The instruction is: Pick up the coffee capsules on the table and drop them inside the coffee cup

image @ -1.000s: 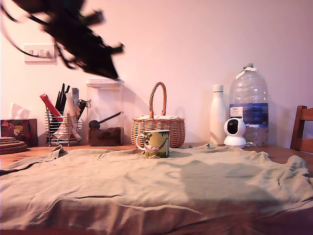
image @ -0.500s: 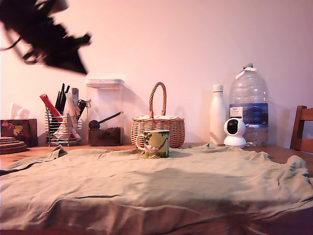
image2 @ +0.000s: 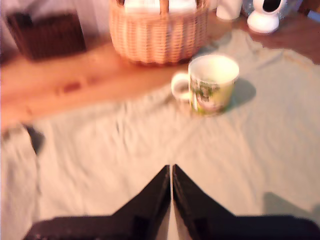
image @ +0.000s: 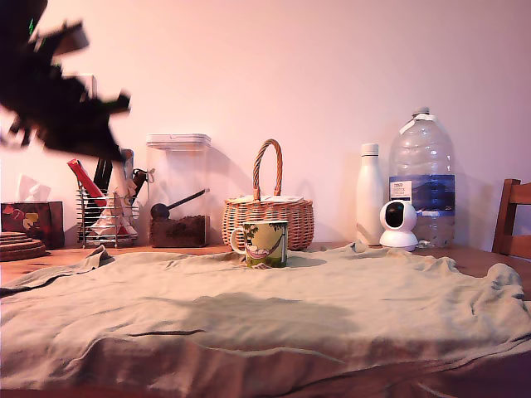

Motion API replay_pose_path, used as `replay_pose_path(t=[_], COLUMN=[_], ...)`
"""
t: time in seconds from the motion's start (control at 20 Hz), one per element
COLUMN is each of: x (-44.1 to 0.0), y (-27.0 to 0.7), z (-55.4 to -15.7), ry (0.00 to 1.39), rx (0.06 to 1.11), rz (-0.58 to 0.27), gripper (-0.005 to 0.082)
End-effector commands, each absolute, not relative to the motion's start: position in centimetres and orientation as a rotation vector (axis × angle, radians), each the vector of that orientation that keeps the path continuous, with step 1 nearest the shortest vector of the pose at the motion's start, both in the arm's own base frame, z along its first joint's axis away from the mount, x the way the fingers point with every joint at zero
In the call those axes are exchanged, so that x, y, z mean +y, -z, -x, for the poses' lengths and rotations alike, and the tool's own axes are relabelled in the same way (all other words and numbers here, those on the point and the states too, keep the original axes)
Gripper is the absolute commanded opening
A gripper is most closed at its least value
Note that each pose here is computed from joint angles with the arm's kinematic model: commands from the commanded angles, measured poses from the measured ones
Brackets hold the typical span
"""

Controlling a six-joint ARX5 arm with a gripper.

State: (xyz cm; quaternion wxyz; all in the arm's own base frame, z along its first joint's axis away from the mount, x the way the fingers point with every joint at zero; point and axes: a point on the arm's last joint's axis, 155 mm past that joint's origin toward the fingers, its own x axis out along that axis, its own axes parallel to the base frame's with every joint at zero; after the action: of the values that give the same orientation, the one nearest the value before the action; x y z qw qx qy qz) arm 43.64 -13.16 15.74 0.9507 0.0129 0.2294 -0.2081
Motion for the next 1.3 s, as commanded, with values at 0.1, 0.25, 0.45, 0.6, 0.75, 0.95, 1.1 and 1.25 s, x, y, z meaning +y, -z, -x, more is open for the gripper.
replay_pose_path(t=[0.1,0.25,0.45,0.6,0.75,0.95,1.1,1.25], x=[-12.6,-12.3,-10.9,-9.8,-8.8,-7.6,-7.3,-7.2], y=[-15.3,-14.6,-14.1,-13.7,-13.4,-13.8,-14.3,-15.0], z=[-42.1,-41.0,-39.3,-37.8,-36.2,-34.2,-32.6,-31.3], ry=[0.41,0.408,0.374,0.35,0.33,0.304,0.3,0.3], rx=[0.456,0.455,0.424,0.41,0.398,0.36,0.341,0.324], rz=[-0.023,-0.021,0.015,0.035,0.039,0.061,0.067,0.067], gripper=[-0.0019,-0.0019,-0.0019,-0.0019,-0.0019,-0.0019,-0.0019,-0.0019])
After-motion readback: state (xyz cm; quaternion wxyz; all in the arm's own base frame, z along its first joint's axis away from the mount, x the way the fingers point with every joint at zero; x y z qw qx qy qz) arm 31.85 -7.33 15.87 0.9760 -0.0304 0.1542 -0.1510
